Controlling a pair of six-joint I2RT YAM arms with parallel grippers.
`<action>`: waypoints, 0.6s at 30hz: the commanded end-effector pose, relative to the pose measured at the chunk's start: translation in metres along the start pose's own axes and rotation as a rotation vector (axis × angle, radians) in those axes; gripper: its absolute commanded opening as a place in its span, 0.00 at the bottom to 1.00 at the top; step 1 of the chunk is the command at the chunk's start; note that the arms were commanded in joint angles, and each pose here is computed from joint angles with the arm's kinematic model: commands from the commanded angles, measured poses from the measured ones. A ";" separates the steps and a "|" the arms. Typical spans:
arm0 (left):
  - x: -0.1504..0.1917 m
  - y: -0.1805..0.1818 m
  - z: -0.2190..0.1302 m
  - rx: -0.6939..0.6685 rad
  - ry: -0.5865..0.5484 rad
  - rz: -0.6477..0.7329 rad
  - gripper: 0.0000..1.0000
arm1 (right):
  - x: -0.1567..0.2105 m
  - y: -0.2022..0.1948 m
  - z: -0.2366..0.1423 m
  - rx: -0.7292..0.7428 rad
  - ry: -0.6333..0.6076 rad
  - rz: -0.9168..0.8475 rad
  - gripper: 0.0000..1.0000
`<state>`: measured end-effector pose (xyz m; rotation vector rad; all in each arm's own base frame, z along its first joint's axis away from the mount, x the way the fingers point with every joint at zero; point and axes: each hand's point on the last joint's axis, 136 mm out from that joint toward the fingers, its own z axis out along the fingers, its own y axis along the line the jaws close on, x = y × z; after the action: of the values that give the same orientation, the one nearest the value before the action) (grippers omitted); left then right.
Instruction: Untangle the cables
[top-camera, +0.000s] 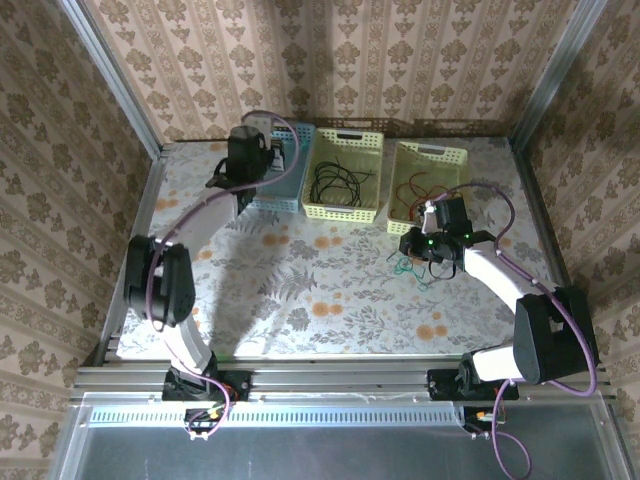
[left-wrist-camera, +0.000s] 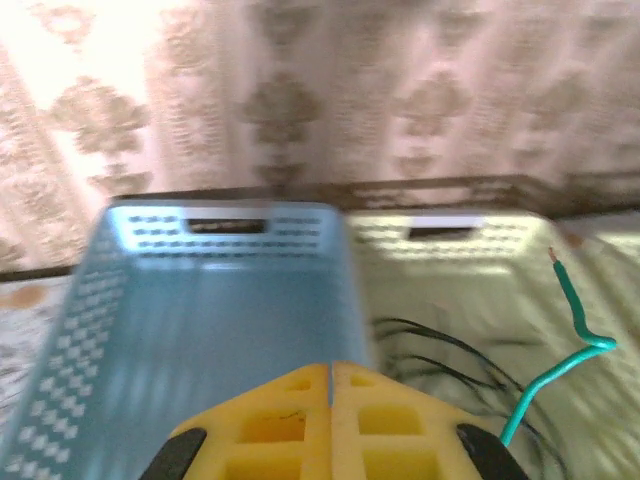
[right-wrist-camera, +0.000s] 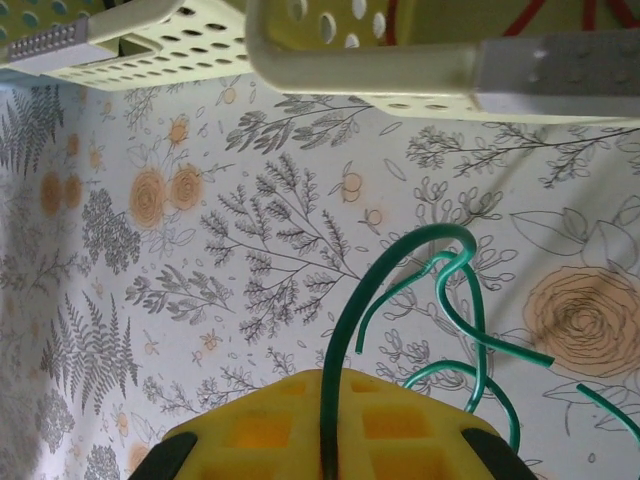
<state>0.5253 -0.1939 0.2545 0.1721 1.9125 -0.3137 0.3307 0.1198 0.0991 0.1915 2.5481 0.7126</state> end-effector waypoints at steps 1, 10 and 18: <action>0.031 0.019 0.028 -0.095 0.102 -0.051 0.25 | -0.010 0.013 -0.007 -0.016 -0.030 -0.057 0.12; 0.052 -0.088 0.006 0.223 0.081 0.133 1.00 | -0.009 0.019 -0.010 -0.039 -0.035 -0.081 0.11; 0.170 -0.210 -0.065 0.739 0.411 0.307 0.98 | -0.029 0.022 -0.012 -0.158 -0.092 0.040 0.10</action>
<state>0.4003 -0.3655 0.1640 0.8429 2.0276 -0.6973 0.3366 0.1229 0.1123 0.1740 2.4934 0.7667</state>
